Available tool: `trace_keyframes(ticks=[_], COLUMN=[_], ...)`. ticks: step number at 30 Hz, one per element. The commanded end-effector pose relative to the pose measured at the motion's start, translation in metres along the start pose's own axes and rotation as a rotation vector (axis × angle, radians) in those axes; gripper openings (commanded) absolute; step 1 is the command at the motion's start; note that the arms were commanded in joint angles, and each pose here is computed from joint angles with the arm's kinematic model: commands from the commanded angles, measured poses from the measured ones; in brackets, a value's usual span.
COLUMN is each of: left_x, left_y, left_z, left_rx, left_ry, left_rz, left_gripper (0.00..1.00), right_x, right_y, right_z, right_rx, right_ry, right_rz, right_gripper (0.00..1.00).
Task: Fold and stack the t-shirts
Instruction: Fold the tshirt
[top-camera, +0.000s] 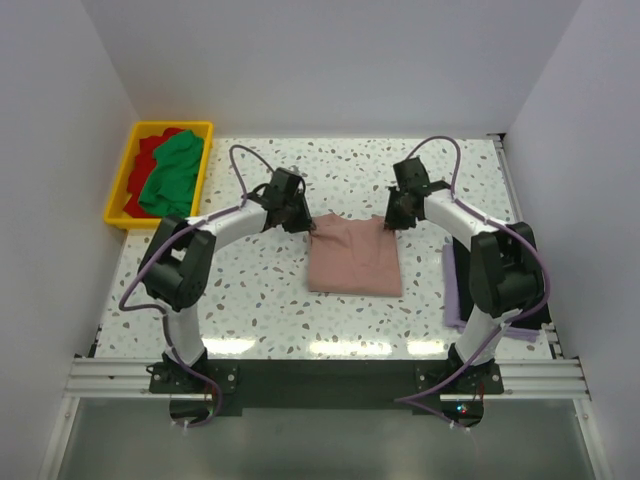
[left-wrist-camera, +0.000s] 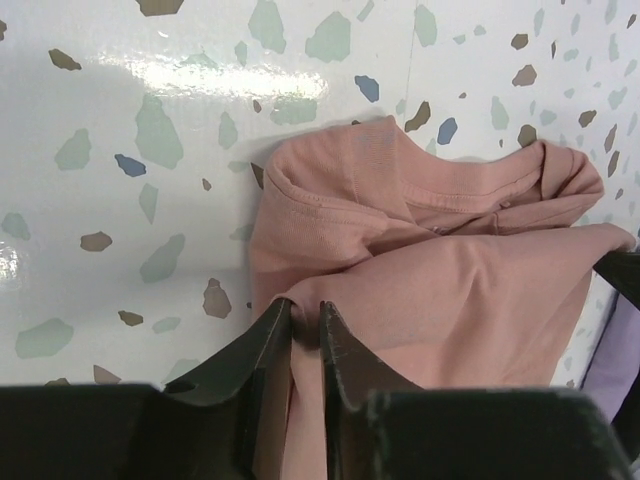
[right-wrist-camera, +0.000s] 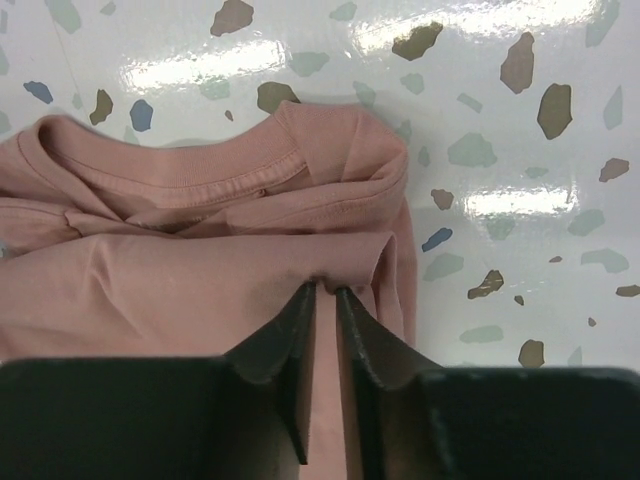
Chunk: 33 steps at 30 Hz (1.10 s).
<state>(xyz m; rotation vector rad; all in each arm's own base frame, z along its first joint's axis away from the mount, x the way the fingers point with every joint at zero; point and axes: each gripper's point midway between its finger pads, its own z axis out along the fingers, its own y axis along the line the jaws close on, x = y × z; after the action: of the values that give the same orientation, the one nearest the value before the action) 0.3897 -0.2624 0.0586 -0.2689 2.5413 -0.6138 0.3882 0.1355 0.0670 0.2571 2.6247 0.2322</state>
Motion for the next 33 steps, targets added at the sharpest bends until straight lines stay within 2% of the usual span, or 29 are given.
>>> trace_keyframes(ticks=[1, 2, 6, 11, 18, 19, 20, 22, 25, 26, 28, 29, 31, 32, 33], left_x=[-0.022, -0.023, -0.038, -0.052, -0.071, -0.069, -0.071, -0.081, -0.091, -0.092, -0.1, -0.102, -0.105, -0.104, -0.095], left_y=[-0.016, -0.016, -0.02, -0.024, -0.041, -0.041, -0.043, -0.044, -0.048, -0.052, -0.054, -0.055, -0.058, -0.057, -0.05], left_z=[-0.004, -0.006, -0.017, -0.02, -0.001, 0.007, 0.01, 0.015, 0.015, 0.013, 0.003, -0.002, -0.019, -0.024, -0.026], left_rx=[0.05, 0.051, 0.08, 0.121, 0.233, 0.246, 0.259, 0.281, 0.34, 0.363, 0.375, 0.374, 0.373, 0.369, 0.347], left_ry=[-0.051, -0.054, -0.085, -0.085, -0.057, -0.042, -0.049, -0.075, -0.09, -0.084, -0.102, -0.112, -0.144, -0.151, -0.141], left_rz=[0.027, 0.027, 0.021, 0.018, 0.03, 0.029, 0.032, 0.027, 0.02, 0.024, 0.031, 0.036, 0.048, 0.05, 0.048], left_gripper=[0.21, 0.17, 0.09, 0.0, 0.0, 0.02, 0.1, 0.19, 0.35, 0.44, 0.51, 0.55, 0.56, 0.56, 0.56], right_x=[-0.023, -0.024, -0.03, -0.032, -0.041, -0.04, -0.041, -0.043, -0.045, -0.043, -0.043, -0.044, -0.045, -0.051, -0.051], right_y=[0.006, 0.005, -0.005, -0.018, -0.034, -0.036, -0.038, -0.043, -0.05, -0.05, -0.052, -0.049, -0.049, -0.048, -0.049], right_z=[-0.011, -0.012, -0.021, -0.018, 0.003, 0.009, 0.013, 0.022, 0.028, 0.032, 0.033, 0.031, 0.026, 0.017, 0.011], right_rx=[-0.026, -0.025, -0.016, -0.021, -0.022, -0.019, -0.02, -0.018, -0.016, -0.022, -0.022, -0.029, -0.033, -0.032, -0.025], right_ry=[-0.064, -0.068, -0.092, -0.09, -0.081, -0.071, -0.069, -0.057, -0.049, -0.037, -0.029, -0.03, -0.04, -0.067, -0.071], right_rz=[0.018, 0.016, 0.031, 0.059, 0.112, 0.116, 0.125, 0.143, 0.168, 0.175, 0.182, 0.182, 0.183, 0.183, 0.182], right_gripper=[0.15, 0.11, 0.05, 0.02, 0.01, 0.01, 0.01, 0.01, 0.0, 0.01, 0.02, 0.07, 0.18, 0.3, 0.34])
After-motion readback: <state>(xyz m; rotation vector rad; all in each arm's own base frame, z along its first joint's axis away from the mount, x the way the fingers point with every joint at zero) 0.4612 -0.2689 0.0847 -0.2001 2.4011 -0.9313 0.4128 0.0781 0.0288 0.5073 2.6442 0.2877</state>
